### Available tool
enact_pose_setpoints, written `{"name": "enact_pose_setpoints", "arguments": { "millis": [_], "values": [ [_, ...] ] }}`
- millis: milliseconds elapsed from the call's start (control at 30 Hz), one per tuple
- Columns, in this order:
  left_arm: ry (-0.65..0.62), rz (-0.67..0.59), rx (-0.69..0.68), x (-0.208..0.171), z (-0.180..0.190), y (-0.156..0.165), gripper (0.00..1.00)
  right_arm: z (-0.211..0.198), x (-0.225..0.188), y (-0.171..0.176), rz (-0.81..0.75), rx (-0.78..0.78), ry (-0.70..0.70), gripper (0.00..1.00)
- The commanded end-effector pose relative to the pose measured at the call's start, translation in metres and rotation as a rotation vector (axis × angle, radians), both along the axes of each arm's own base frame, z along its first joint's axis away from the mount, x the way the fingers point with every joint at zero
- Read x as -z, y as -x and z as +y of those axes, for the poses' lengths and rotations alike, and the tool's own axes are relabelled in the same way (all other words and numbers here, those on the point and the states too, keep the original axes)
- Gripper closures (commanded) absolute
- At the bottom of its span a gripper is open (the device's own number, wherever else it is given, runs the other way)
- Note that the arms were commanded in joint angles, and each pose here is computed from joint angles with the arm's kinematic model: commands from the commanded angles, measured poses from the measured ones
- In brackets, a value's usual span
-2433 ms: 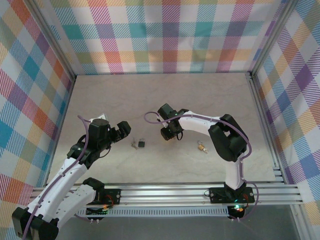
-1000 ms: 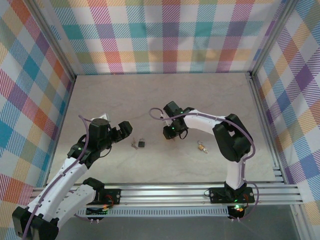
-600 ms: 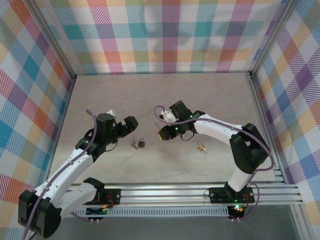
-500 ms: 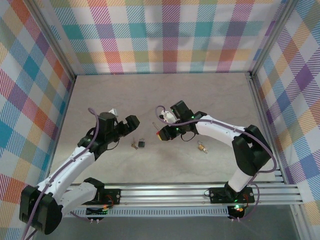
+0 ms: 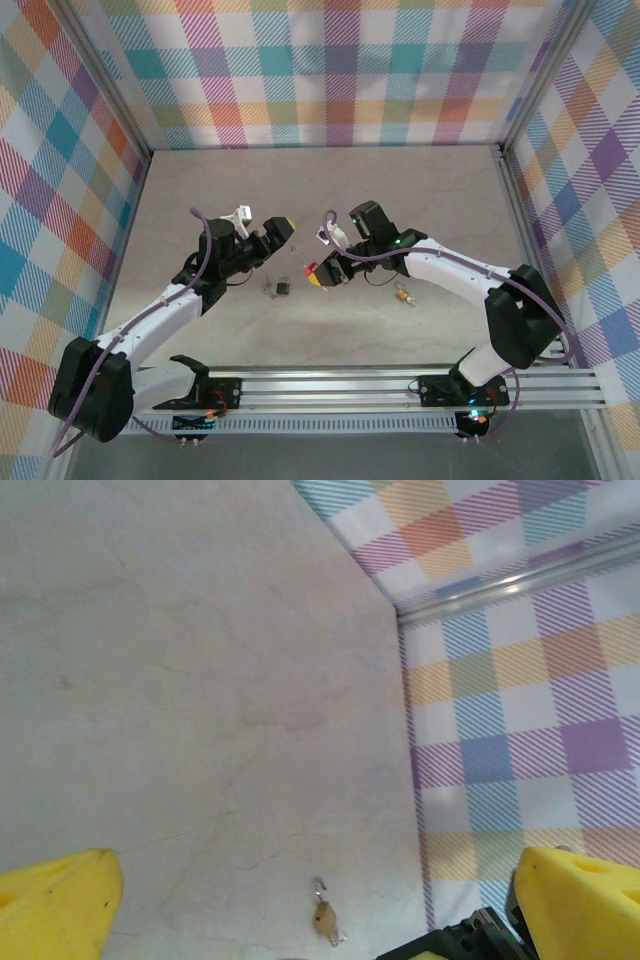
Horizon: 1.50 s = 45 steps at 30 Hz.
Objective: Lock with the key
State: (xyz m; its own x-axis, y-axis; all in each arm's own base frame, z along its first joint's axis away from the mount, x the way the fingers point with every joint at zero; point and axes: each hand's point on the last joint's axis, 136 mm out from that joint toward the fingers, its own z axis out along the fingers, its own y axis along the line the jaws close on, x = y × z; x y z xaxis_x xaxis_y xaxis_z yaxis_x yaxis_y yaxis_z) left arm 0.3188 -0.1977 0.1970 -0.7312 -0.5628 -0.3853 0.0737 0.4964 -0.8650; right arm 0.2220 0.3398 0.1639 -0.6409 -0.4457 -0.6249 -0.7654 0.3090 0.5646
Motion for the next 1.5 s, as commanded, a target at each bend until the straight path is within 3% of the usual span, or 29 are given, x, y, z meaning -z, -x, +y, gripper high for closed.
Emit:
{"name": "enact_pose_setpoints", "arguments": {
  "millis": [0,333,700,1467],
  "values": [
    [0.112,-0.068,0.066,-0.020,-0.012,0.003,0.00,0.005,-0.019,0.010,-0.027,-0.065,-0.087,1.00],
    [0.155,-0.138,0.148,-0.034,-0.018,0.023,0.00,0.009,-0.025,0.015,-0.006,-0.094,-0.127,1.00],
    [0.181,-0.129,0.204,-0.025,-0.028,0.032,0.00,0.010,-0.029,0.016,0.002,-0.106,-0.144,1.00],
    [0.216,-0.232,0.319,-0.043,-0.045,0.053,0.01,0.012,-0.019,0.009,0.020,-0.076,-0.106,1.00]
  ]
}}
